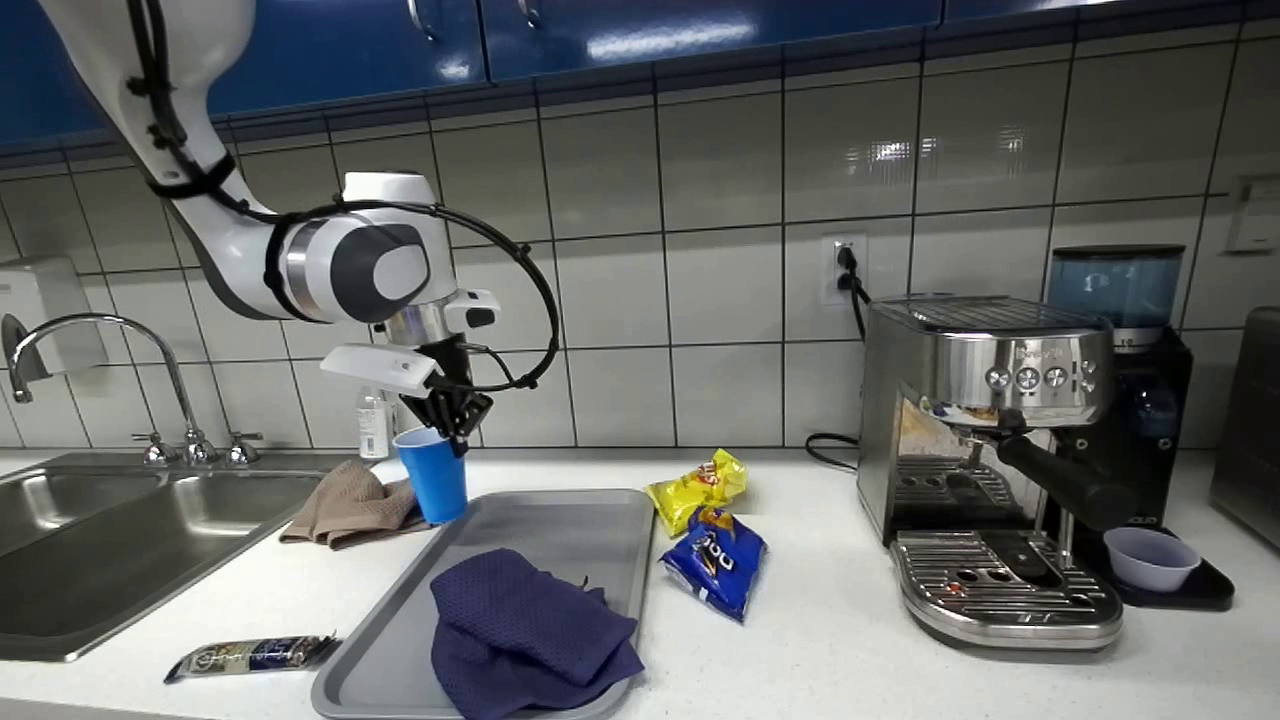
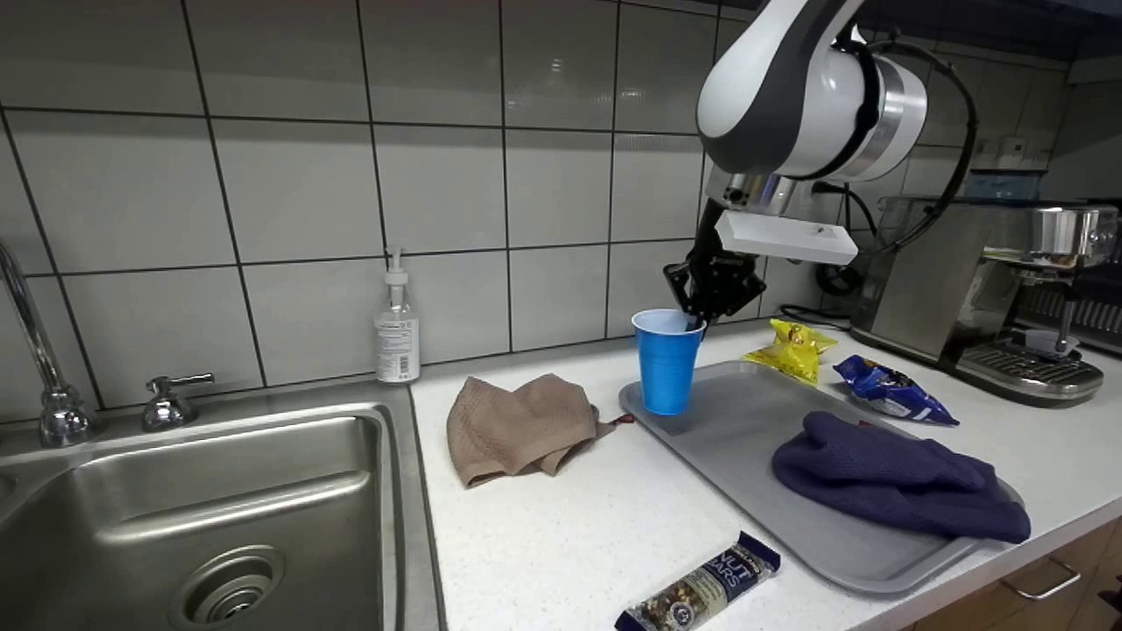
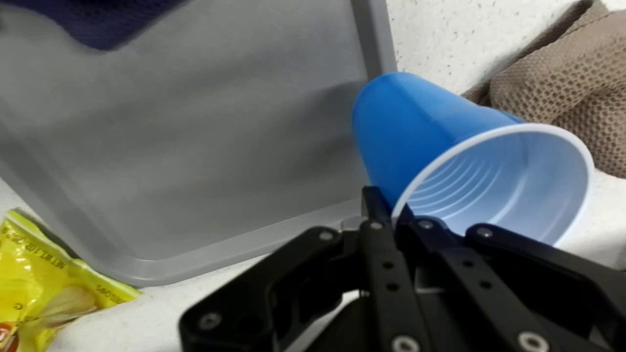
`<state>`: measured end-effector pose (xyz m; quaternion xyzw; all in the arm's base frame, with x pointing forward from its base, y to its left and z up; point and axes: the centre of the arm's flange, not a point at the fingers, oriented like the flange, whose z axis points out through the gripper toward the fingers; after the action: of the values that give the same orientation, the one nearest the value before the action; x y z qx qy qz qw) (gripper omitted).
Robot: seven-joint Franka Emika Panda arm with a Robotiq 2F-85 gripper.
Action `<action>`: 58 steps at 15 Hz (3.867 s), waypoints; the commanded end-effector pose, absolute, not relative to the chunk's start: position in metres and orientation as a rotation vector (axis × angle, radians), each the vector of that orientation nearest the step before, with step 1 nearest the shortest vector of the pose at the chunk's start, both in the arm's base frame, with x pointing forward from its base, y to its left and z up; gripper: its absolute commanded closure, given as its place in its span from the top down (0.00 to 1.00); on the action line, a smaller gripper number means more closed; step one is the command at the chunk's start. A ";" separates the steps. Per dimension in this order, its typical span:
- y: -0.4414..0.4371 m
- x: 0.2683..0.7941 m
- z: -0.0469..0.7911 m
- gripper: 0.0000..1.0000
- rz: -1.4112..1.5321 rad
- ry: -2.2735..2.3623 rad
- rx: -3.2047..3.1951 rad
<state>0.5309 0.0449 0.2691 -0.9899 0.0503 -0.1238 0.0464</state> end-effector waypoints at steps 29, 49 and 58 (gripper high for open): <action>0.005 0.573 0.243 0.75 -0.406 0.443 -3.008; 0.011 0.521 0.306 1.00 -0.528 0.246 -2.983; 0.065 0.472 0.308 1.00 -0.485 -0.147 -2.962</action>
<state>0.4947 0.0626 0.3011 -0.9857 -0.0123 -0.1578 0.0583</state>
